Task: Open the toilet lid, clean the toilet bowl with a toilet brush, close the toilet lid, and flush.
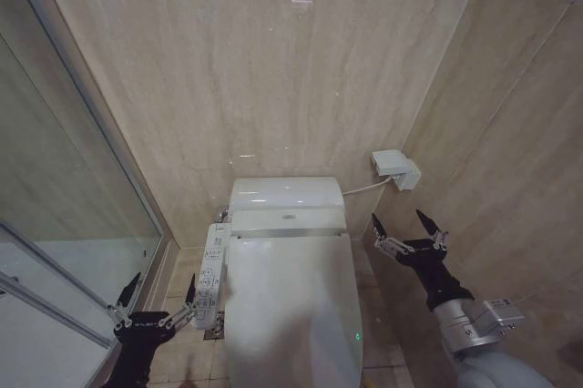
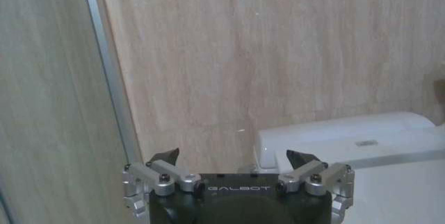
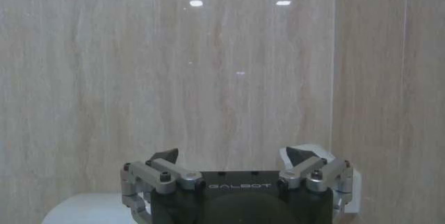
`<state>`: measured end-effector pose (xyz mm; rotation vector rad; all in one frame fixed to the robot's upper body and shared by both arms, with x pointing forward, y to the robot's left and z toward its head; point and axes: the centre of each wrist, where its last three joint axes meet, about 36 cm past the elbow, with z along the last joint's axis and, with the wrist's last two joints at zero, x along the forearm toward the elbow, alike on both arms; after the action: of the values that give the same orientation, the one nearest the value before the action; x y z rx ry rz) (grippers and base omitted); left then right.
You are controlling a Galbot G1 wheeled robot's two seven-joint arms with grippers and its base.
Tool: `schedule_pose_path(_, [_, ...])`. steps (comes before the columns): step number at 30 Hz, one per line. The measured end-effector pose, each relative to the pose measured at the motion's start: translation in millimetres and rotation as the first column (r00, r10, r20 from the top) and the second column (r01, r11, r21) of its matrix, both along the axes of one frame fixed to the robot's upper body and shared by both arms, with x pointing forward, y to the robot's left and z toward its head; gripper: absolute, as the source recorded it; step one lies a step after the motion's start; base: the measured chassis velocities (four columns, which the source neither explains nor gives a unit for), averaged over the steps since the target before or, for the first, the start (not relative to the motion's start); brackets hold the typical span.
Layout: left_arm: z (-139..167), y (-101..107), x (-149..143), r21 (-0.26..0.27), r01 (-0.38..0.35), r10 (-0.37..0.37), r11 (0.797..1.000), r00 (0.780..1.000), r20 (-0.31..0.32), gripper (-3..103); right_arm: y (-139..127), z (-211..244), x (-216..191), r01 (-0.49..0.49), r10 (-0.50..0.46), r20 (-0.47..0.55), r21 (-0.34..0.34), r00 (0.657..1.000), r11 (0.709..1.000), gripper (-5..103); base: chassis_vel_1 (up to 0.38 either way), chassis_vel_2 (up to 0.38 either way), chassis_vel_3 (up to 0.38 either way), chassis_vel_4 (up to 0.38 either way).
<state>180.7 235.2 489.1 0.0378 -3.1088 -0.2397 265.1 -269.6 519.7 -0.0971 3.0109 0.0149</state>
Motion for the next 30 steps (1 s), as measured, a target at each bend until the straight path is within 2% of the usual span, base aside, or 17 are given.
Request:
schedule_pose_path(10, [-1.8,0.3,-3.3,0.023,0.002,-0.002,1.0,0.999,0.032,100,0.0,0.0,0.0,0.0,0.0,0.0,0.0,1.0,1.0,100,0.0,0.0,0.0,0.0])
schedule_pose_path(14, [-2.1,2.3,-4.3,0.085,0.01,-0.019,0.996,0.995,0.101,100,0.0,0.0,0.0,0.0,0.0,0.0,0.0,1.0,1.0,100,0.0,0.0,0.0,0.0])
schedule_pose_path(20, [-0.4,8.3,-1.9,0.114,0.003,-0.021,0.993,0.988,0.154,100,0.0,0.0,0.0,0.0,0.0,0.0,0.0,1.0,1.0,100,0.0,0.0,0.0,0.0])
schedule_pose_path(24, [3.0,17.3,3.3,0.103,-0.005,-0.015,0.995,0.982,0.186,100,0.0,0.0,0.0,0.0,0.0,0.0,0.0,1.0,1.0,100,0.0,0.0,0.0,0.0])
schedule_pose_path(30, [8.4,28.7,9.9,0.074,-0.012,-0.002,0.997,0.984,0.178,100,0.0,0.0,0.0,0.0,0.0,0.0,0.0,1.0,1.0,100,0.0,0.0,0.0,0.0])
